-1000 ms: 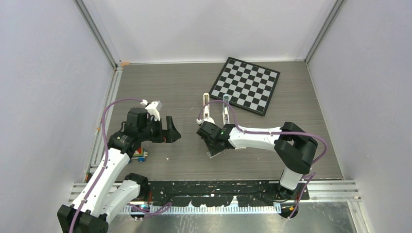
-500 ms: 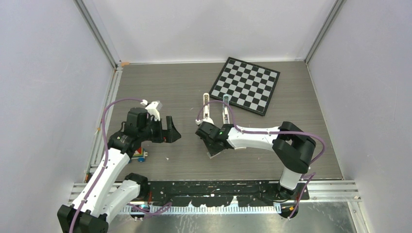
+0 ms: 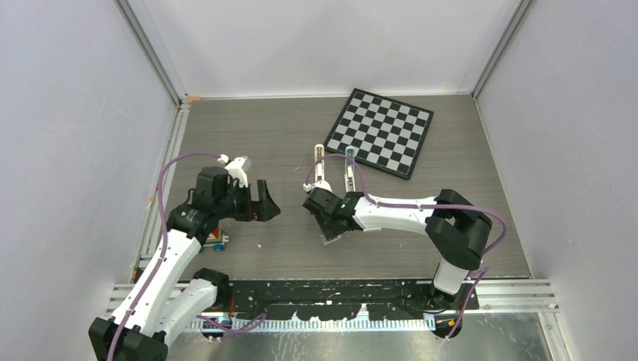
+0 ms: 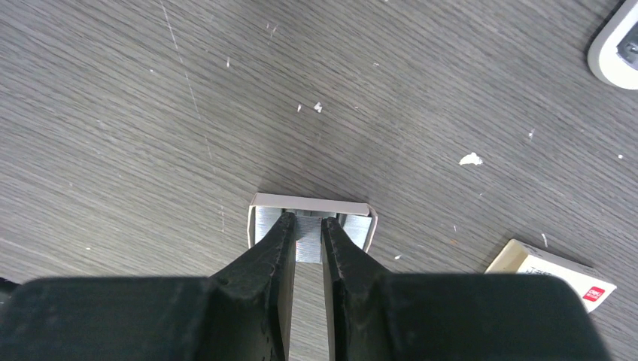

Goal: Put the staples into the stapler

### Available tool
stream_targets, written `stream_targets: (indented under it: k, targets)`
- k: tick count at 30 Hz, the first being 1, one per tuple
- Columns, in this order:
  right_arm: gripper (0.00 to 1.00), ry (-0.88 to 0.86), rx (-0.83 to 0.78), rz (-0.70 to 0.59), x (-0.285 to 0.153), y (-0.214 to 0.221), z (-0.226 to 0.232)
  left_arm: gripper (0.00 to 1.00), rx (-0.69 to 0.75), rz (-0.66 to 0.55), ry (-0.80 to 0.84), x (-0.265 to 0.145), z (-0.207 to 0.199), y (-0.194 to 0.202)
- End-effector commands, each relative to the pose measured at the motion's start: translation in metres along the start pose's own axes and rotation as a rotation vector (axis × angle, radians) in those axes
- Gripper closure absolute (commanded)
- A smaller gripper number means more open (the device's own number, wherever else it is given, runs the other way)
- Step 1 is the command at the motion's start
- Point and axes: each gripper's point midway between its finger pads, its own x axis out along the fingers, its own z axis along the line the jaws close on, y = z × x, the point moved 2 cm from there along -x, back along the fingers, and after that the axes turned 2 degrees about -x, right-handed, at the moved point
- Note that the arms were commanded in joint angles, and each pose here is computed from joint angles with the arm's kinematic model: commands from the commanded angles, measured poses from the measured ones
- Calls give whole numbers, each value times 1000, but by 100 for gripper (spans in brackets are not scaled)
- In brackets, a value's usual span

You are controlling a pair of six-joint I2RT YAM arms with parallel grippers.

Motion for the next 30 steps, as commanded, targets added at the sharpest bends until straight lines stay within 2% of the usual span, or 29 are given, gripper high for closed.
stream_targets:
  k: [1,9,17,30]
  targets:
    - [78,-31,49,-122,-27,-33,8,8,26,-17,12,-2,-2,-2]
    - [78,7,102,-191,-35,-52,-5,8,26,-19,17,-3,-3,-2]
    - [78,42,245,-273,-39,-84,-47,8,27,-23,22,-4,-4,-2]
    - [78,131,359,-311,-25,-111,-116,8,27,-22,21,-3,-3,-2]
